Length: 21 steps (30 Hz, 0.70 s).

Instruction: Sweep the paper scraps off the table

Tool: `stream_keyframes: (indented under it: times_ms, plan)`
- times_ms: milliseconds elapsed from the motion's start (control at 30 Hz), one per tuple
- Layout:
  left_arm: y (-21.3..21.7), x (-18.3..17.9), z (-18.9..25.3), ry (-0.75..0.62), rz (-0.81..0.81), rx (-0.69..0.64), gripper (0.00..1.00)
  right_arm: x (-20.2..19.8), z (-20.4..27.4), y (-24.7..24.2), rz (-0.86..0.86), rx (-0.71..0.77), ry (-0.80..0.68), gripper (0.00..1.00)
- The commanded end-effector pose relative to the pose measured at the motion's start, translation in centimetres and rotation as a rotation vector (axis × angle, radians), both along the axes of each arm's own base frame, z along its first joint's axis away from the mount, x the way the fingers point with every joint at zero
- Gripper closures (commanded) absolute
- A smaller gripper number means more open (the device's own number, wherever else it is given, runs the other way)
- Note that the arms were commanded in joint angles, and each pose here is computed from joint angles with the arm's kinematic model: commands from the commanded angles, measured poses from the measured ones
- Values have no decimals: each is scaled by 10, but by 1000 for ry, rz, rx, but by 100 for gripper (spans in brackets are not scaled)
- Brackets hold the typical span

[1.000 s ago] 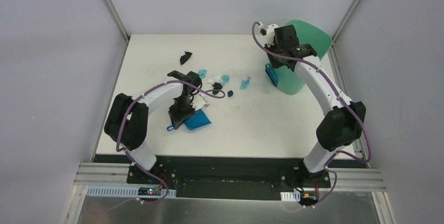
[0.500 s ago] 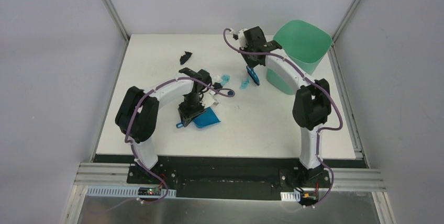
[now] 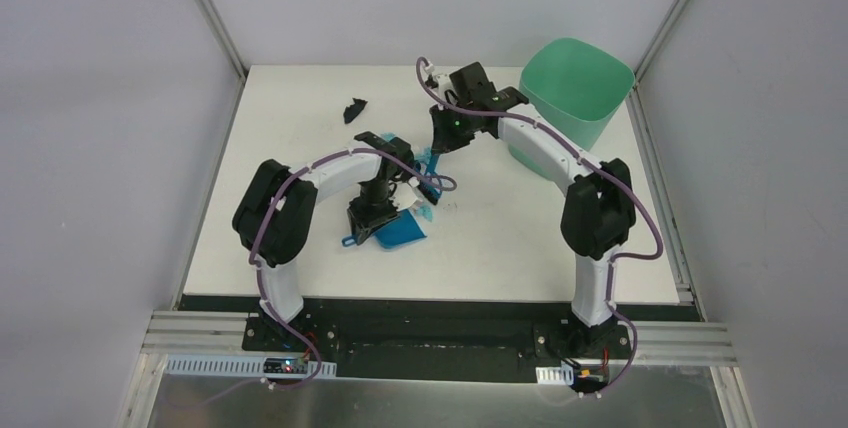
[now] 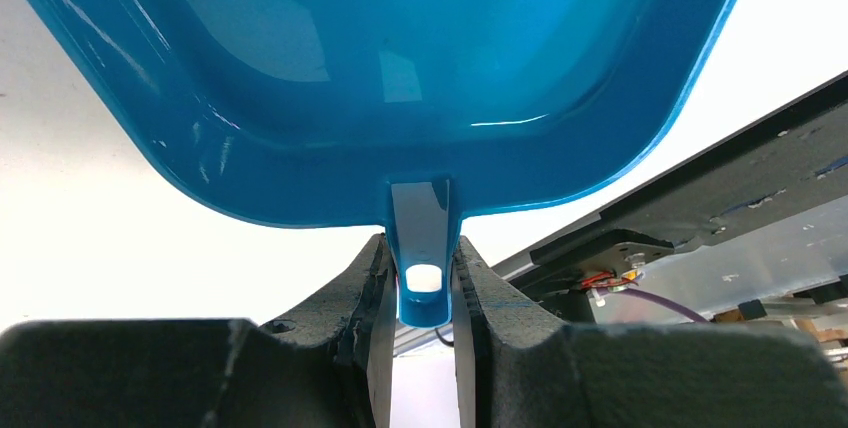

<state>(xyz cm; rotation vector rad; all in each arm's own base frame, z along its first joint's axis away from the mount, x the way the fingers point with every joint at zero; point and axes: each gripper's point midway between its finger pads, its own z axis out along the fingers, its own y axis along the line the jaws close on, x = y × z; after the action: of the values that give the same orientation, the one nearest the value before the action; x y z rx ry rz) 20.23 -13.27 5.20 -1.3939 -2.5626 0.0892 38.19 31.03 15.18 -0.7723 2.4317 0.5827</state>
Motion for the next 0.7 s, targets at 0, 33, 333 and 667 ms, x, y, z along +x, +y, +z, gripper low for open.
stream_keyframes:
  times_ms: [0, 33, 333, 667]
  plan:
    - [-13, 6, 6, -22, -7, -26, 100, -44, 47, 40, 39, 224, 100, 100]
    - [-13, 6, 7, -22, -5, -27, 100, -52, 48, 46, 55, 248, 129, 100]
    - [-11, 8, 9, -47, -7, -23, 100, -70, 97, 43, 97, 405, 153, 100]
    - [12, -2, 27, -80, -42, 32, 100, 6, 66, -41, -56, -59, -212, 100]
